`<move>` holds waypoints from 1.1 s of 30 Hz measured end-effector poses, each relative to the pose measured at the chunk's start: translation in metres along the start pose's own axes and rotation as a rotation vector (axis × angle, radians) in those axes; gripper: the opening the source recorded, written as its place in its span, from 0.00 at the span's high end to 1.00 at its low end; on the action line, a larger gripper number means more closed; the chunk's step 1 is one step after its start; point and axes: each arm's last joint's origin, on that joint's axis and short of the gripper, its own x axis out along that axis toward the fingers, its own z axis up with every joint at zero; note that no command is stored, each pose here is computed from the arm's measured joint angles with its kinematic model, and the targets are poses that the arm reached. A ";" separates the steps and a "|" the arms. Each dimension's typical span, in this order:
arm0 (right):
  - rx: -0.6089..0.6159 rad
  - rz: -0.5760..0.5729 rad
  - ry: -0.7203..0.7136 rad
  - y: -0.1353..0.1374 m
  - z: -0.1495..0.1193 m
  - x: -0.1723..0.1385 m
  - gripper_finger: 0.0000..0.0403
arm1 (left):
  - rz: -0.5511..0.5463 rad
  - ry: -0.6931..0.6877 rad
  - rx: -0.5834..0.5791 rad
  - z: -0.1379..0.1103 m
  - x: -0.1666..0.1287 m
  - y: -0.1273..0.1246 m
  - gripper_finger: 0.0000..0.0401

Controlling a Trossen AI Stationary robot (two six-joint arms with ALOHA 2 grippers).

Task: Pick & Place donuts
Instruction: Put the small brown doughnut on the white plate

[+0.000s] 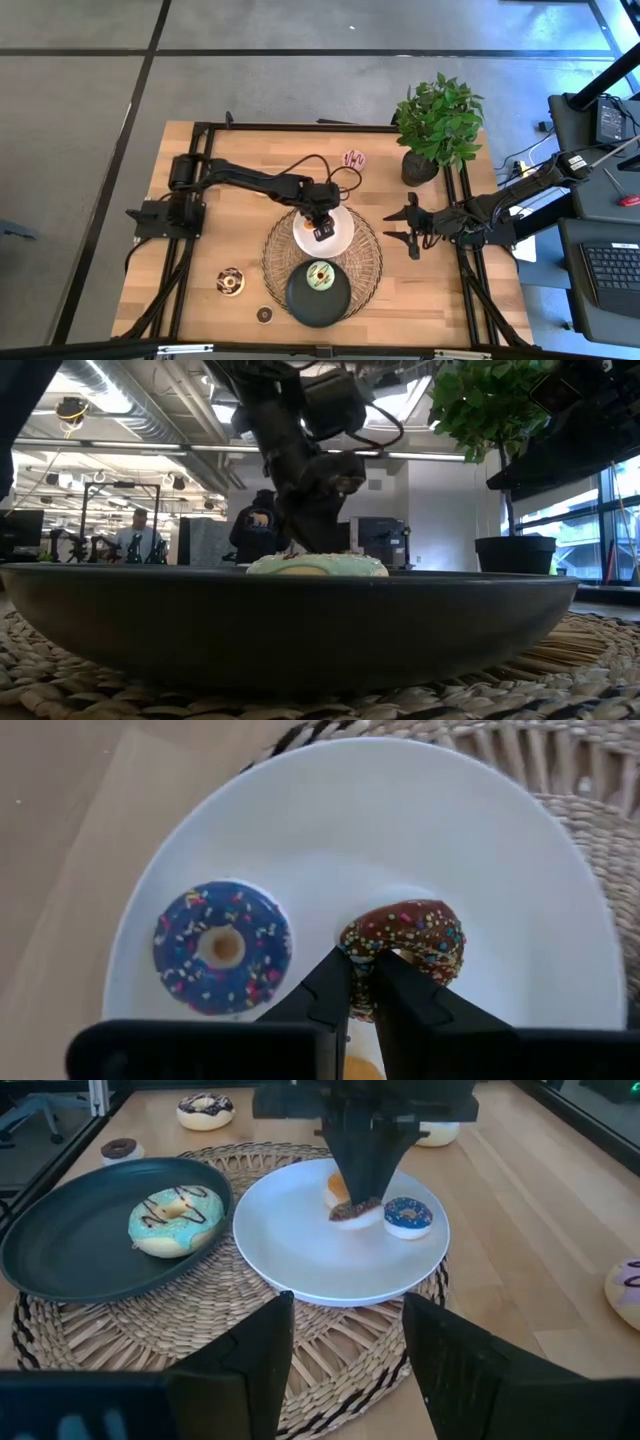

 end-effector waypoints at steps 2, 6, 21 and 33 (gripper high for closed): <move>-0.001 -0.001 0.002 0.000 0.000 0.000 0.53 | 0.006 0.010 -0.004 -0.001 0.001 0.002 0.92; -0.001 -0.001 0.003 0.000 0.000 0.000 0.53 | 0.001 -0.003 -0.003 0.001 0.000 0.001 0.92; -0.001 -0.001 0.005 0.000 -0.001 0.000 0.53 | 0.005 -0.006 -0.027 0.001 0.001 0.001 0.78; 0.010 0.001 -0.001 0.000 0.000 0.000 0.53 | -0.001 0.004 -0.020 0.000 0.001 0.001 0.65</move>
